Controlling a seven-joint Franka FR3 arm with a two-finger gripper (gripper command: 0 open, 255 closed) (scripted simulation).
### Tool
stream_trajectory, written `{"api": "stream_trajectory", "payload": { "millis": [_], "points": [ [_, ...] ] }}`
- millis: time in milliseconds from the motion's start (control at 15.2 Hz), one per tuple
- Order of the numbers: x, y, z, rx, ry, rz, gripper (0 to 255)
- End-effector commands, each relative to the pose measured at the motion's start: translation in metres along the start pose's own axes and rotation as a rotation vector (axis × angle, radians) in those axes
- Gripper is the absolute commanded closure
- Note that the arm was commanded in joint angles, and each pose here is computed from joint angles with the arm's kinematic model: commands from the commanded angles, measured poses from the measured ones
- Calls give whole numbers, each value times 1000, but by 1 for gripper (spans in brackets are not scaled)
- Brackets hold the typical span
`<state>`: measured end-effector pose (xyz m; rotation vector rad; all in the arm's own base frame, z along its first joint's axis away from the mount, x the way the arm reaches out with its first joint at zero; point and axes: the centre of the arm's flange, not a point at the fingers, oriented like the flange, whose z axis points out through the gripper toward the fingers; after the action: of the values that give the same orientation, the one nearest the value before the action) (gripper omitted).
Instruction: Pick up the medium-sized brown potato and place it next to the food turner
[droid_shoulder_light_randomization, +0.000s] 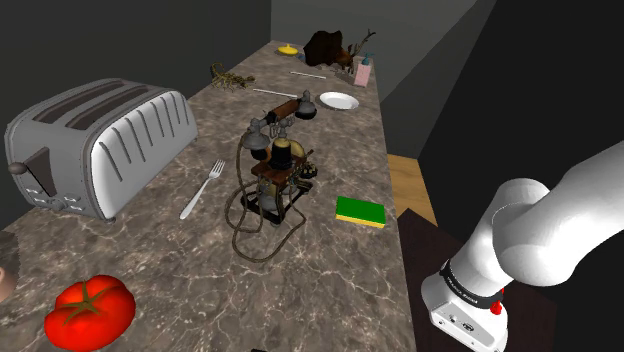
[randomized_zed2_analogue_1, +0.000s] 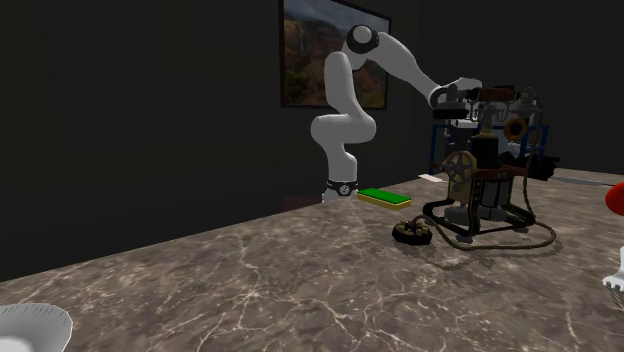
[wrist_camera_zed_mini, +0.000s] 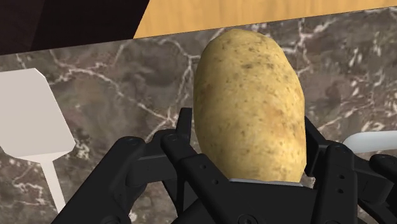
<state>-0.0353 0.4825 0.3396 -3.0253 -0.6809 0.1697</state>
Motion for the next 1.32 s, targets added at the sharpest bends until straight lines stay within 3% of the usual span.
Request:
{"api": "stream_trajectory", "payload": {
  "millis": [0, 330, 396, 726, 990, 1254],
  "points": [
    [-3, 0, 4, -6, -5, -4, 255],
    [-3, 0, 4, -6, -5, -4, 255],
    [-2, 1, 4, -6, -5, -4, 0],
    [-3, 0, 4, -6, -5, -4, 0],
    [-2, 0, -46, -6, -5, -4, 0],
    [-2, 0, -46, -6, -5, -4, 0]
  ]
}}
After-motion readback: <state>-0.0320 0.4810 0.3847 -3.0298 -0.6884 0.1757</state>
